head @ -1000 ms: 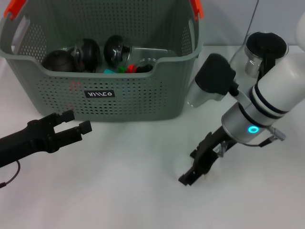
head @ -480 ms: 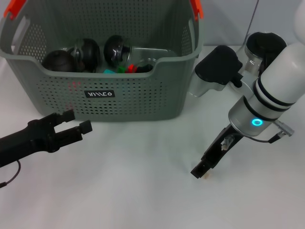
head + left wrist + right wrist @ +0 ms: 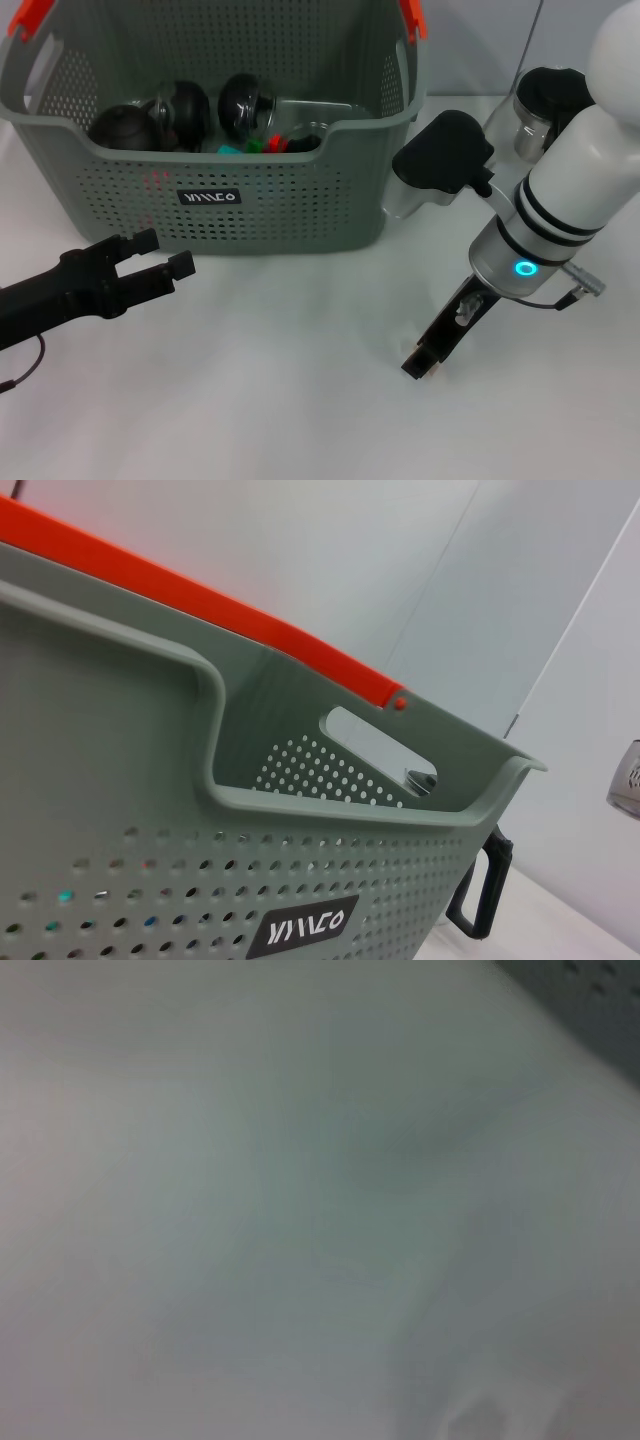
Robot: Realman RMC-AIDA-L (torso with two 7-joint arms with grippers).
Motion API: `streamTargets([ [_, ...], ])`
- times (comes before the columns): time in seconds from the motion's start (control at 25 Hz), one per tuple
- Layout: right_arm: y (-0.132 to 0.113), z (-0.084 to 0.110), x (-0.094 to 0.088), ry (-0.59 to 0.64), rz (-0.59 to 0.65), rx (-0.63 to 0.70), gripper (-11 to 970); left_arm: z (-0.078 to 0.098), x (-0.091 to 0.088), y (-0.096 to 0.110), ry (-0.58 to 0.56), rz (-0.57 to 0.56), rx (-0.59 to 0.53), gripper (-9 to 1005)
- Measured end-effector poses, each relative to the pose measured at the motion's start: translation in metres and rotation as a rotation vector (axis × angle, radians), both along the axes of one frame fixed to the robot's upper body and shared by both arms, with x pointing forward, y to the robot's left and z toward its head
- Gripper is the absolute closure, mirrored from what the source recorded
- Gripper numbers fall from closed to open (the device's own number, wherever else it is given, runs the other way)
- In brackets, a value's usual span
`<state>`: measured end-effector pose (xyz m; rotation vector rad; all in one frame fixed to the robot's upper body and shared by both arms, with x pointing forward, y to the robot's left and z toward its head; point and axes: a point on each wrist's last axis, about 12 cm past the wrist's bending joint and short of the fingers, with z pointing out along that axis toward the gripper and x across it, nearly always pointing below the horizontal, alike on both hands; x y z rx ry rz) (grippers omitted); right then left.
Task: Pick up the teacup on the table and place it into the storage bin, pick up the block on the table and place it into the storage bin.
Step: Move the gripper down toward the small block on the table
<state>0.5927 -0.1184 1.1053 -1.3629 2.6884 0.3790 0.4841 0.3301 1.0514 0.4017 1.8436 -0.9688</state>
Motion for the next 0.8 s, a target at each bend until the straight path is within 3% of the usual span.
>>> streamTargets([
  [0.48,0.0001,-0.0019,-0.0014,0.002,-0.006,-0.023,332,-0.0015,0.0007,0.0000,0.005,0.008,0.003,147],
  [0.8,0.0012,-0.0034,-0.0024,0.006,-0.006,-0.020,562,-0.0015,0.0006,0.0000,0.005,0.009,0.003,147],
])
